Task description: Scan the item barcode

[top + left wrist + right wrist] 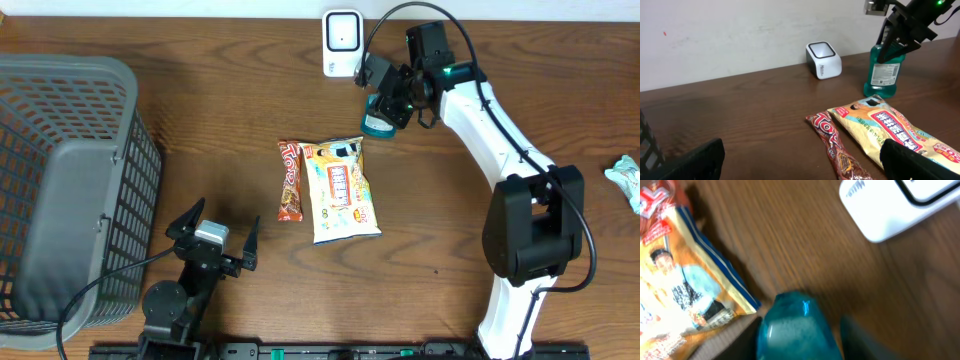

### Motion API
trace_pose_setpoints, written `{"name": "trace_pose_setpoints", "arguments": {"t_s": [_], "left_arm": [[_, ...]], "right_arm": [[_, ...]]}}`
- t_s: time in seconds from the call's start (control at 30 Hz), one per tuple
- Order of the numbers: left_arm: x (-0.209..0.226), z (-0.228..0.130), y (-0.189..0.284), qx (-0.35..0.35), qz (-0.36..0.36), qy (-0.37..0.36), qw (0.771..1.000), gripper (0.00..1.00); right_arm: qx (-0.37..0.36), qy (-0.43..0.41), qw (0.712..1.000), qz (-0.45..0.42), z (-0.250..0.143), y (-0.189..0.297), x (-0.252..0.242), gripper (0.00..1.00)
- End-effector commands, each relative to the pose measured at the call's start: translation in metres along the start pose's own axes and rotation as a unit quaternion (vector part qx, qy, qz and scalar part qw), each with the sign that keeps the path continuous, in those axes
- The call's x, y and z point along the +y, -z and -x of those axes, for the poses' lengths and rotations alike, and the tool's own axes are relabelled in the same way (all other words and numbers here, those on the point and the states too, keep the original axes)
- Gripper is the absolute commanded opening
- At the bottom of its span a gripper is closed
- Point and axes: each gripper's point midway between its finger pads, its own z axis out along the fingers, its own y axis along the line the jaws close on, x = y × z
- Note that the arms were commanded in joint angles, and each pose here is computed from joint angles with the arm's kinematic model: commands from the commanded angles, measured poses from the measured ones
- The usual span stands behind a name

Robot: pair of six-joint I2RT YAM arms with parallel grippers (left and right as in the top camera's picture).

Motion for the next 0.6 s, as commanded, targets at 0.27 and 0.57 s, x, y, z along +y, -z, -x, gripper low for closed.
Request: {"name": "trace_pose_setpoints", "arguments": {"t_s": [0.27,0.57], "left_arm": [[-0.002,-0.016,-0.001,0.023,-0.004,-0.001,1.000,0.99],[-0.002,-0.016,-0.001,0.023,-0.004,-0.001,1.000,0.99]], "right_arm": [[0.010,-0.047,0.999,-0.001,-0.003,0.001,0.002,0.11],[-0.070,-0.117,0.991,0.007,0.048,0.098,0.024,0.09]]}}
